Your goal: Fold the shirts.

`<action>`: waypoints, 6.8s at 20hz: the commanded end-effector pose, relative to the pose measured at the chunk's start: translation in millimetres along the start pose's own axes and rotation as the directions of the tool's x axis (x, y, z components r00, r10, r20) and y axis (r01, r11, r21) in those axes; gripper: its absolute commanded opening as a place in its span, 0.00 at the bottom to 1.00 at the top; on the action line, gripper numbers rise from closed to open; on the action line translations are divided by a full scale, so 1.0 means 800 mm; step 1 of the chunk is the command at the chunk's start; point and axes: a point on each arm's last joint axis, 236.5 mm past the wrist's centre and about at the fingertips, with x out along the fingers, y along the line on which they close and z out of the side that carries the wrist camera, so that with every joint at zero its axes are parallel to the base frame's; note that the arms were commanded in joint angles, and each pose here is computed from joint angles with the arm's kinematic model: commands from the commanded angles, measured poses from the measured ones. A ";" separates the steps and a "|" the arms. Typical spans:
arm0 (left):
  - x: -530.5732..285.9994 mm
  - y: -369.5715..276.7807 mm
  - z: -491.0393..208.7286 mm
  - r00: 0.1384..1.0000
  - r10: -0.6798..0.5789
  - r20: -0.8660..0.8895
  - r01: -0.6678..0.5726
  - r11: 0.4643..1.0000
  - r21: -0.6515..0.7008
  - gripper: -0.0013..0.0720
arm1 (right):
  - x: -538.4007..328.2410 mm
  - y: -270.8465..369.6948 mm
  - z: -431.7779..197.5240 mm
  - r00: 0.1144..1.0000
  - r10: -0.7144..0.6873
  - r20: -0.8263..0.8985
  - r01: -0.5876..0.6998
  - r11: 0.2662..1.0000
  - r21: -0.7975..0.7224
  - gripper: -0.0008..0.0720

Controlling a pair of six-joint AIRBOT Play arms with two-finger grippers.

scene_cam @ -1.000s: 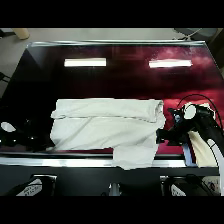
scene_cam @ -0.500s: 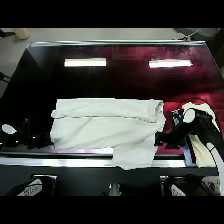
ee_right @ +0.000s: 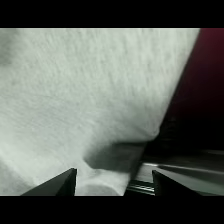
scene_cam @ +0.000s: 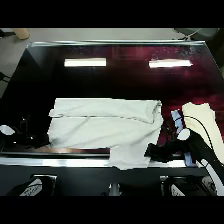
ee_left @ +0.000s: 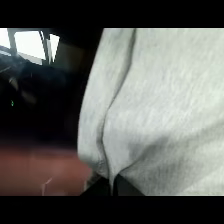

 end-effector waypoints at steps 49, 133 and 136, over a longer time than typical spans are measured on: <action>-0.109 -0.212 0.265 0.961 -0.209 0.182 0.166 0.960 0.224 0.99 | -0.066 0.072 0.316 0.974 0.195 0.113 -0.204 0.976 0.078 0.14; -0.320 -0.271 0.236 0.717 -0.270 0.642 0.007 0.925 0.381 0.05 | -0.497 -0.052 0.253 0.647 0.105 0.755 -0.306 0.943 0.131 0.05; -0.320 -0.271 0.236 0.717 -0.270 0.642 0.007 0.925 0.381 0.05 | -0.508 -0.093 0.216 0.660 0.071 0.748 -0.331 0.921 0.205 0.05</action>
